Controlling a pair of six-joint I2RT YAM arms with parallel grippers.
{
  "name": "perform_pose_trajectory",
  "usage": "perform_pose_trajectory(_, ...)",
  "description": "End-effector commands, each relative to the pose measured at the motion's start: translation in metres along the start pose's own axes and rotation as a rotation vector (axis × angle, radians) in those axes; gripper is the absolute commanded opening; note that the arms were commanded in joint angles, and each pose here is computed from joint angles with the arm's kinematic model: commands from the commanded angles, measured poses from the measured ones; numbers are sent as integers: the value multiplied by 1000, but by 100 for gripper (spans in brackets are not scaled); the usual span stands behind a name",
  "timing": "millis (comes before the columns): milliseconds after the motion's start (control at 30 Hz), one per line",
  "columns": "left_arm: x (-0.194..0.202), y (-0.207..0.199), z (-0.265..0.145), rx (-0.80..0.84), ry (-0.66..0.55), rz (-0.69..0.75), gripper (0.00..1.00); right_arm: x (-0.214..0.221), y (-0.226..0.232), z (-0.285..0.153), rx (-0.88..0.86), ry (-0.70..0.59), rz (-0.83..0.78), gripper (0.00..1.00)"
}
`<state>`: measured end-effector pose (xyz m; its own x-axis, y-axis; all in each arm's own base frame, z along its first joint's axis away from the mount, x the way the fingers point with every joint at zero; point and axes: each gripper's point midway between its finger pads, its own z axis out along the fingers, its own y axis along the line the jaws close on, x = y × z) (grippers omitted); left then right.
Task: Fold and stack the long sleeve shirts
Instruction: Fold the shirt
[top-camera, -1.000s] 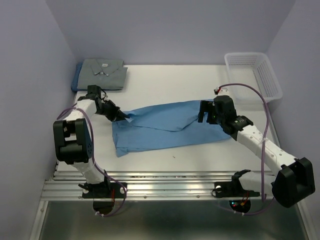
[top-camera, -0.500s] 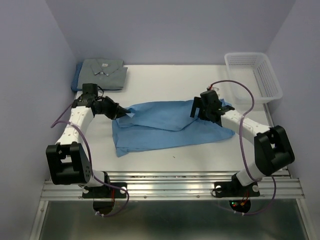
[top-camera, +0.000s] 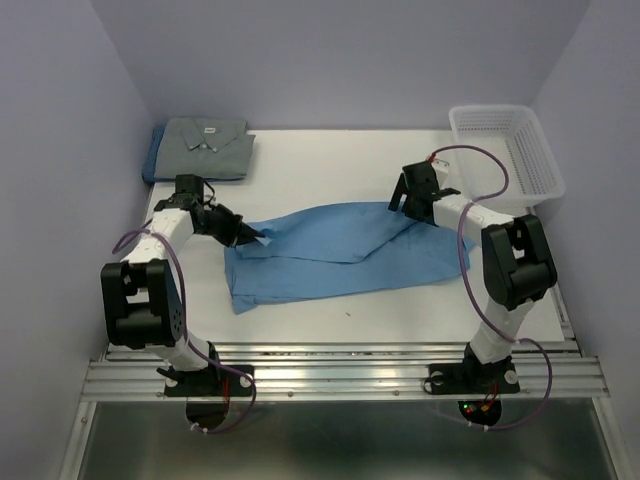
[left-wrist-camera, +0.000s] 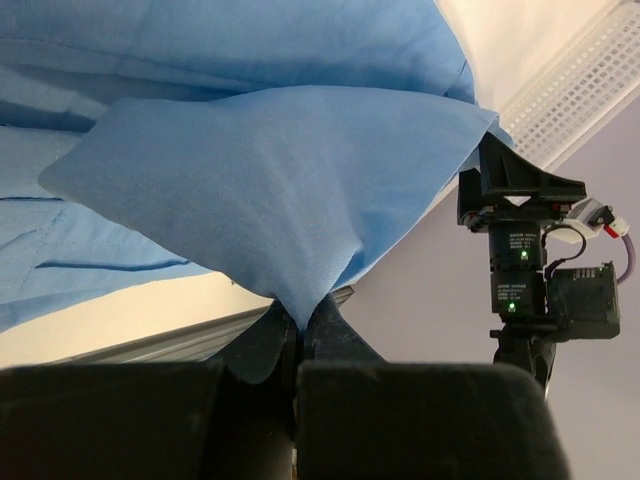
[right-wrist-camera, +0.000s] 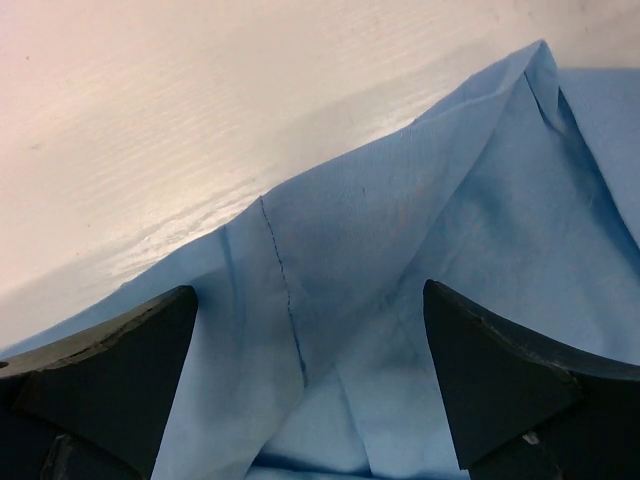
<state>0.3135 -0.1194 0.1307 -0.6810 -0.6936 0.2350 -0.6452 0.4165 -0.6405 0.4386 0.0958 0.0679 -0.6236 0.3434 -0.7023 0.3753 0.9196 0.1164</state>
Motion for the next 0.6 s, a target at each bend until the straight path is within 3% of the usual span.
perform_pose_trajectory(0, 4, 7, 5, -1, 40, 15, 0, -30, 21, 8, -74, -67, -72, 100)
perform_pose_trajectory(200, -7, 25, 2, -57, 38, -17, 0, -42, 40, 18, -127, -72, -183, 100)
perform_pose_trajectory(300, -18, 37, 0, -69, 35, -27, 8, -37, 46, 26, -152, -55, -220, 100)
perform_pose_trajectory(400, -50, 47, -2, -132, -60, -2, 41, -33, 51, 35, -169, -45, -256, 100)
perform_pose_trajectory(433, -63, 54, 2, -170, -75, 5, 58, -32, 52, 36, -173, -42, -265, 100)
perform_pose_trajectory(500, -87, 48, -5, -212, -121, 43, 78, -35, 56, 36, -192, -47, -287, 100)
perform_pose_trajectory(533, -95, 47, 0, -221, -114, 77, 98, -36, 58, 35, -203, -50, -291, 100)
perform_pose_trajectory(567, -109, 36, -5, -223, -154, 108, 99, -39, 63, 30, -236, -59, -307, 100)
